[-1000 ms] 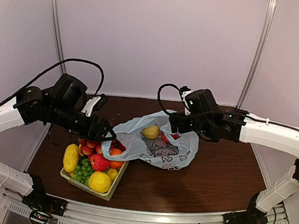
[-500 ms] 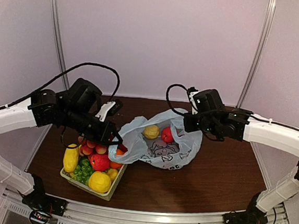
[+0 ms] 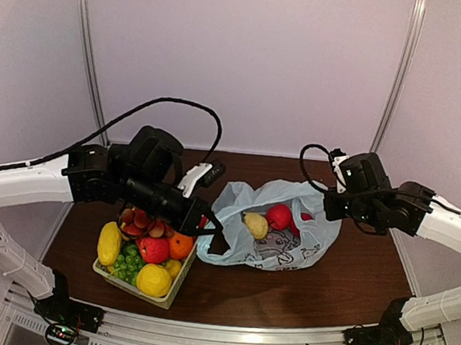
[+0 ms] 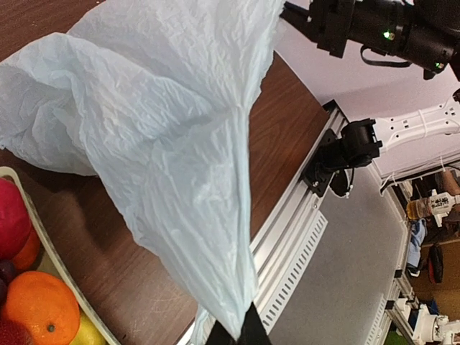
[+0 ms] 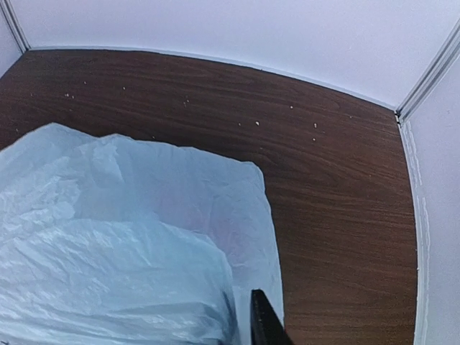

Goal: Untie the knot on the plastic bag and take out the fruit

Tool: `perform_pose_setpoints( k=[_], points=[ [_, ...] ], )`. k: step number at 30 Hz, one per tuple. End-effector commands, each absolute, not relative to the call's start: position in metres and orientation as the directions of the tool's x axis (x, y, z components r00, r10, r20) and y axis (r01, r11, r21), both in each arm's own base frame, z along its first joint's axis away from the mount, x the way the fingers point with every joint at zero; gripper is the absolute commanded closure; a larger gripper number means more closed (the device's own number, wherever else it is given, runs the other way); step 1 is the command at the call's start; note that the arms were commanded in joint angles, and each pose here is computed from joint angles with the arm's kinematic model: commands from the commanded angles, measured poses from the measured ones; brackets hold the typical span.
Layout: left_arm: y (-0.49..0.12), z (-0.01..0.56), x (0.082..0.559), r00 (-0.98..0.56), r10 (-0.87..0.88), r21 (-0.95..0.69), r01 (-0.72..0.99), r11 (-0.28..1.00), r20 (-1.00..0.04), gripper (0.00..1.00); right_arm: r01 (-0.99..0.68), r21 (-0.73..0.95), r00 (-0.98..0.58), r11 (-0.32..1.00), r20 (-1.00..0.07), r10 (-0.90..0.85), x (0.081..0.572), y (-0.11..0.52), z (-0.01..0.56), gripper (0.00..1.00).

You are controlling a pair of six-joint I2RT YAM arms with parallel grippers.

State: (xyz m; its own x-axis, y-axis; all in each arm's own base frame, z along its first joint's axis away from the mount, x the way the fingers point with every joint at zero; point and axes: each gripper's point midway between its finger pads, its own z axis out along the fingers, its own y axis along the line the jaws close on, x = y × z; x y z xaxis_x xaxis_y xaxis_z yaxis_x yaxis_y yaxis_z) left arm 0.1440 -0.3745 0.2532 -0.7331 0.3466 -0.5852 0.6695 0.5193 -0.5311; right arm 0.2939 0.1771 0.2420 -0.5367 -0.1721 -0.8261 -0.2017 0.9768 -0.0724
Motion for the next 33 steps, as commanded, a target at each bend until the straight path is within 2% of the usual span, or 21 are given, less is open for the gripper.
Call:
perform_pose_setpoints(
  k=[1,5,8,12,18,26,33],
  points=[
    [-0.388,0.251,0.138,-0.712,0.338,-0.542,0.694,0.474,-0.616,1.0,-0.154,-0.06,-0.607,0.986,-0.782,-0.142,0.269,0.149,0.224,0.74],
    [-0.384,0.244,0.141,-0.732,0.301,-0.552,0.667,0.5,-0.612,1.0,-0.256,0.058,-0.579,0.965,-0.809,-0.105,0.249,0.161,0.249,0.46],
    [-0.381,0.243,0.143,-0.743,0.265,-0.563,0.648,0.512,-0.614,1.0,-0.407,0.186,-0.552,0.894,-0.83,-0.078,0.228,0.187,0.27,0.33],
    [-0.374,0.241,0.147,-0.755,0.224,-0.566,0.622,0.54,-0.616,1.0,-0.573,0.32,-0.545,0.754,-0.836,-0.06,0.197,0.228,0.278,0.32],
    [-0.365,0.243,0.148,-0.765,0.192,-0.574,0.602,0.555,-0.615,1.0,-0.681,0.35,-0.535,0.644,-0.837,-0.111,0.164,0.285,0.264,0.37],
    [-0.36,0.241,0.145,-0.771,0.188,-0.579,0.594,0.558,-0.609,1.0,-0.503,0.264,-0.56,0.823,-0.825,-0.077,0.216,0.308,0.209,0.42],
    [-0.358,0.238,0.145,-0.78,0.188,-0.58,0.581,0.571,-0.597,1.0,-0.432,0.239,-0.559,0.87,-0.828,-0.05,0.267,0.32,0.185,0.42]
  ],
)
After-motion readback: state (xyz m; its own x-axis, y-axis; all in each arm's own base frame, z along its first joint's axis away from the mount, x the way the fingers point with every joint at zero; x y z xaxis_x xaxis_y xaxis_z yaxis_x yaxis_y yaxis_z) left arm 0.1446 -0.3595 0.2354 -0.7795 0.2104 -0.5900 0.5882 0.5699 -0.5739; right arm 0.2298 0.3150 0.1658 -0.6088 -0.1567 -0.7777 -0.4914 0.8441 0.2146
